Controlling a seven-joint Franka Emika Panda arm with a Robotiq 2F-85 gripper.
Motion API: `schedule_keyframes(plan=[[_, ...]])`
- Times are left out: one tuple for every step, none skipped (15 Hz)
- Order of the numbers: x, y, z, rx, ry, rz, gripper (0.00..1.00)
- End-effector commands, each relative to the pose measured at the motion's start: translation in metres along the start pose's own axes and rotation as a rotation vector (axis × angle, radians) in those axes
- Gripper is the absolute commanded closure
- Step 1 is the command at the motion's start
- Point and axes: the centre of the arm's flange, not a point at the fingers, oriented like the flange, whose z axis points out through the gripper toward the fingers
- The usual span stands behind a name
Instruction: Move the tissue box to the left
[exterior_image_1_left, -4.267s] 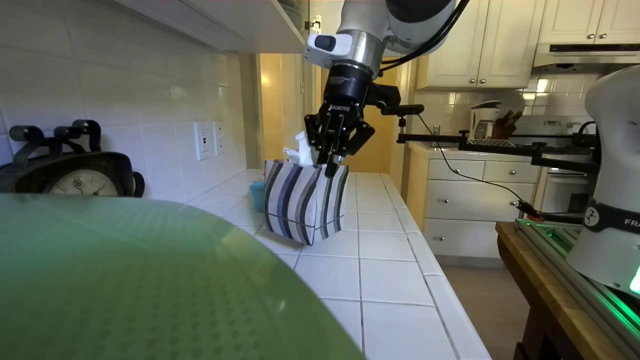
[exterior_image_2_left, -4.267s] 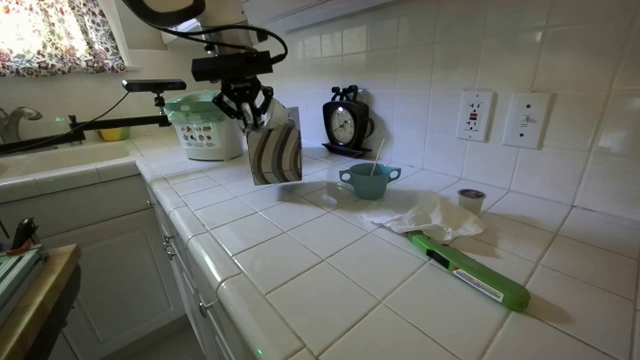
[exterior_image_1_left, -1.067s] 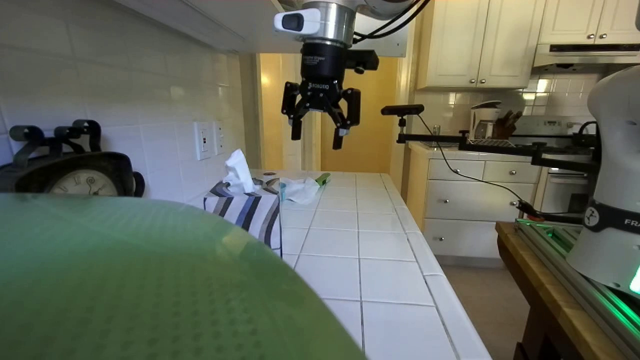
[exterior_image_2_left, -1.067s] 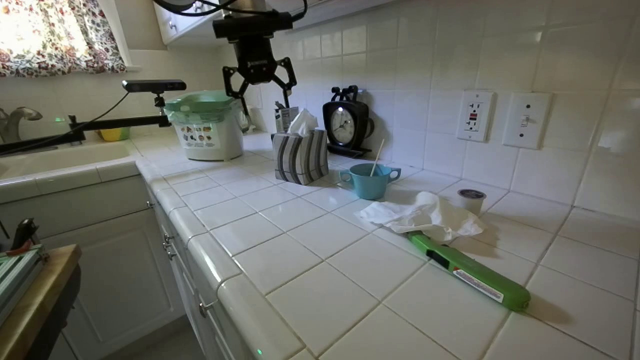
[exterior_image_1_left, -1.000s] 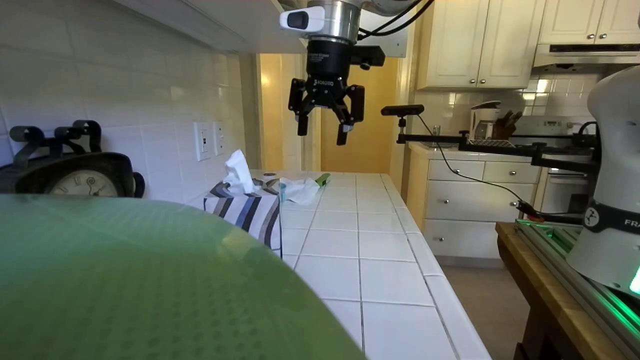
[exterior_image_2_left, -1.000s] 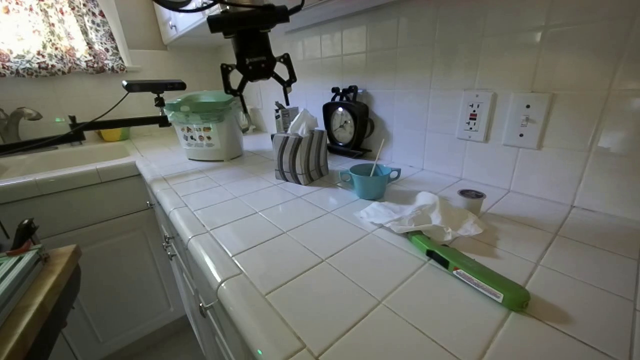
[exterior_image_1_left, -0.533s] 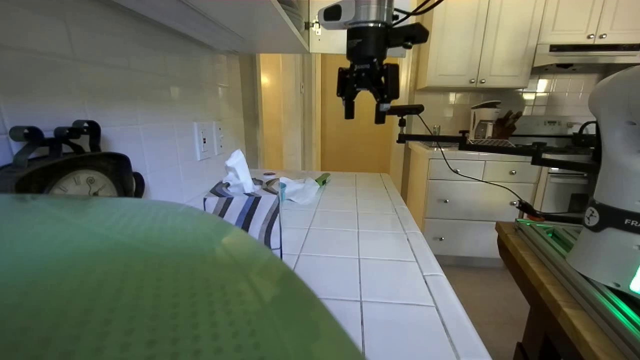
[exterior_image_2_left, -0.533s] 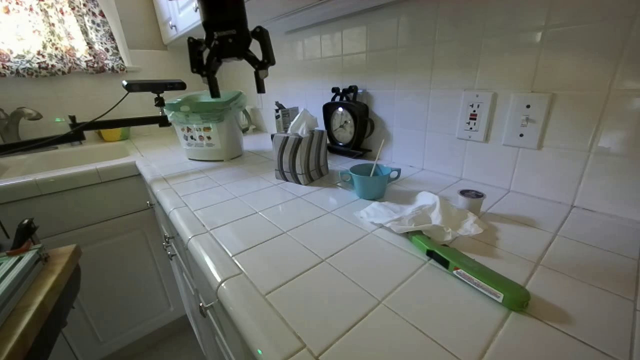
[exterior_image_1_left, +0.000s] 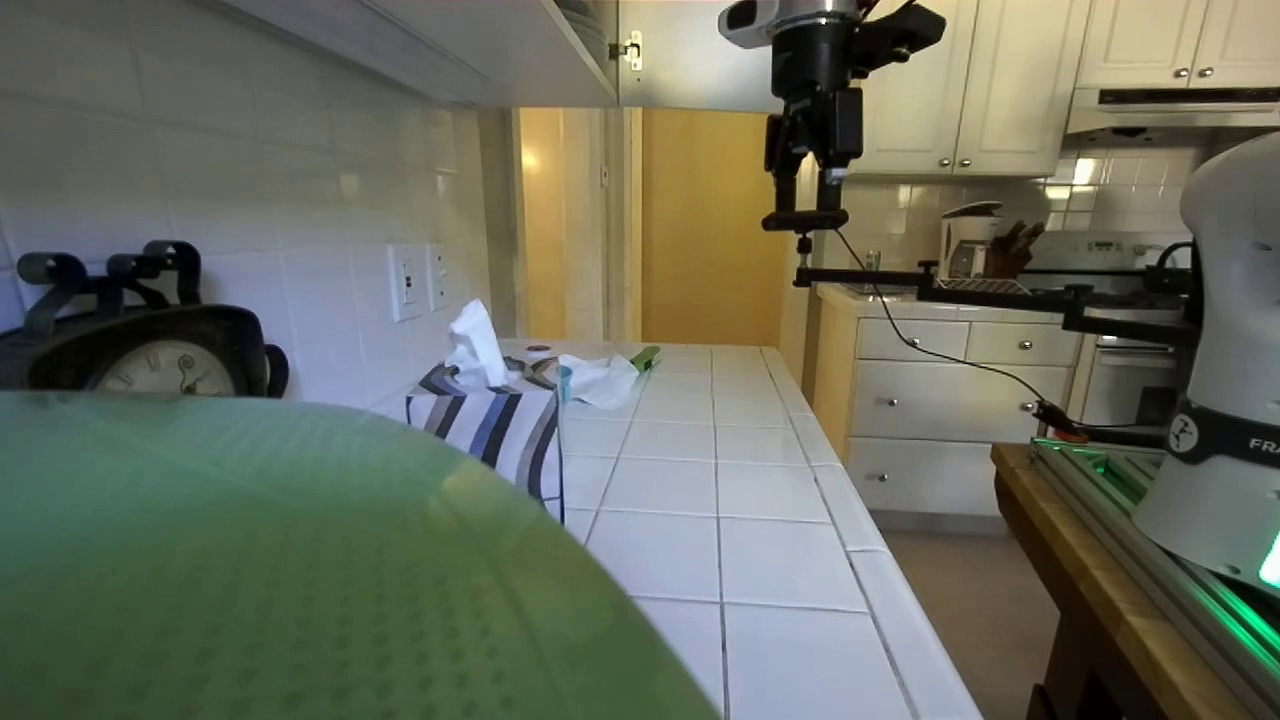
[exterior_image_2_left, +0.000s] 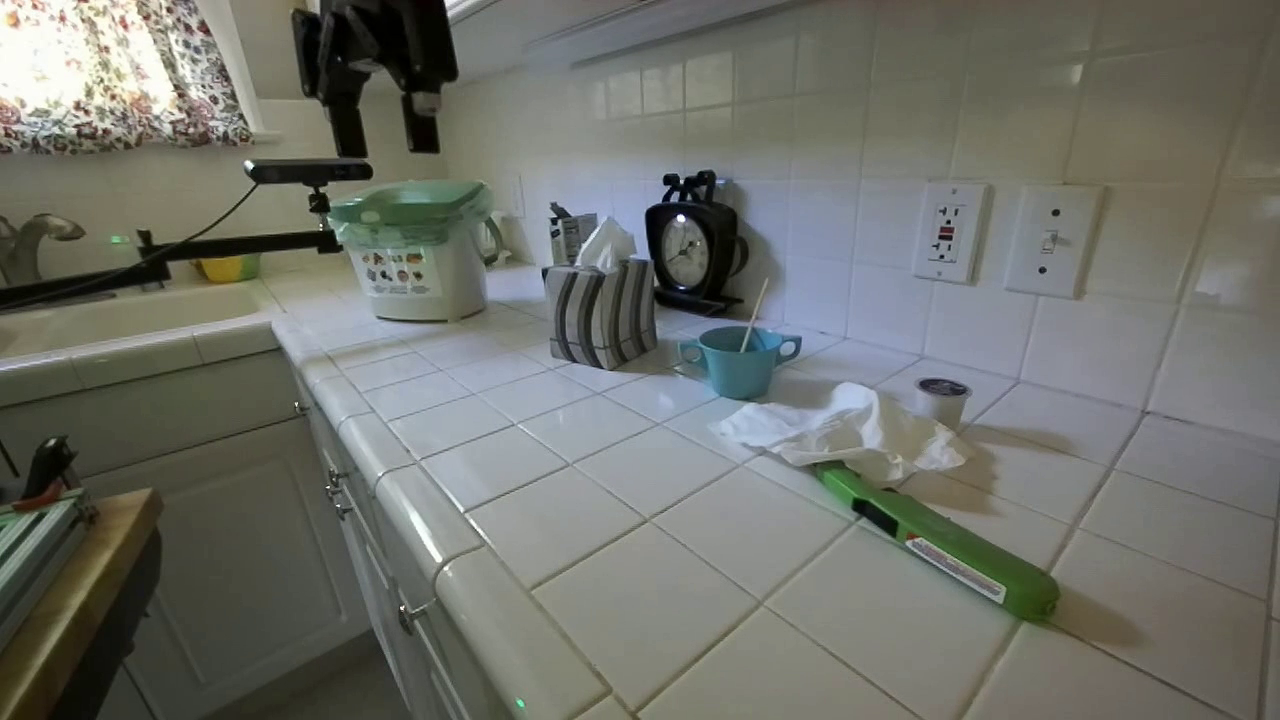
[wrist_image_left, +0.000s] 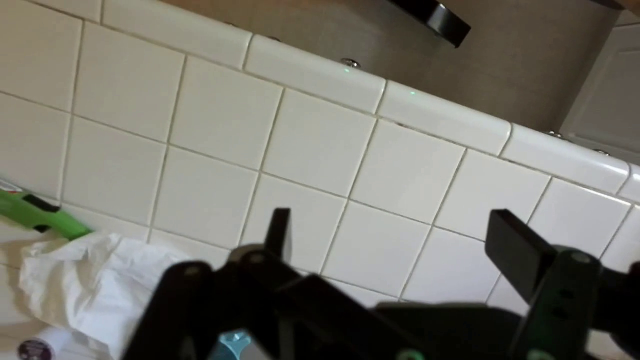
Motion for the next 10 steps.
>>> schedule_keyframes(plan=[[-0.0014, -0.0012, 0.0002, 0.0, 0.0, 0.009, 0.0], [-0.001, -0.0027, 0.0009, -0.001, -0.002, 0.013, 0.0], [-0.0006, -0.0036, 0.0014, -0.001, -0.003, 0.014, 0.0], [-0.0006, -0.0036, 0.0015, -0.001, -0.003, 0.015, 0.0], [-0.0006, -0.0036, 0.0016, -0.001, -0.003, 0.015, 0.0], [-0.0006, -0.0036, 0.0016, -0.001, -0.003, 0.016, 0.0], [-0.0006, -0.0036, 0.0016, -0.001, -0.003, 0.016, 0.0], [-0.0006, -0.0036, 0.0016, -0.001, -0.003, 0.017, 0.0], [-0.0006, -0.0036, 0.0016, -0.001, -0.003, 0.017, 0.0], [-0.0006, -0.0036, 0.0016, -0.001, -0.003, 0.017, 0.0]])
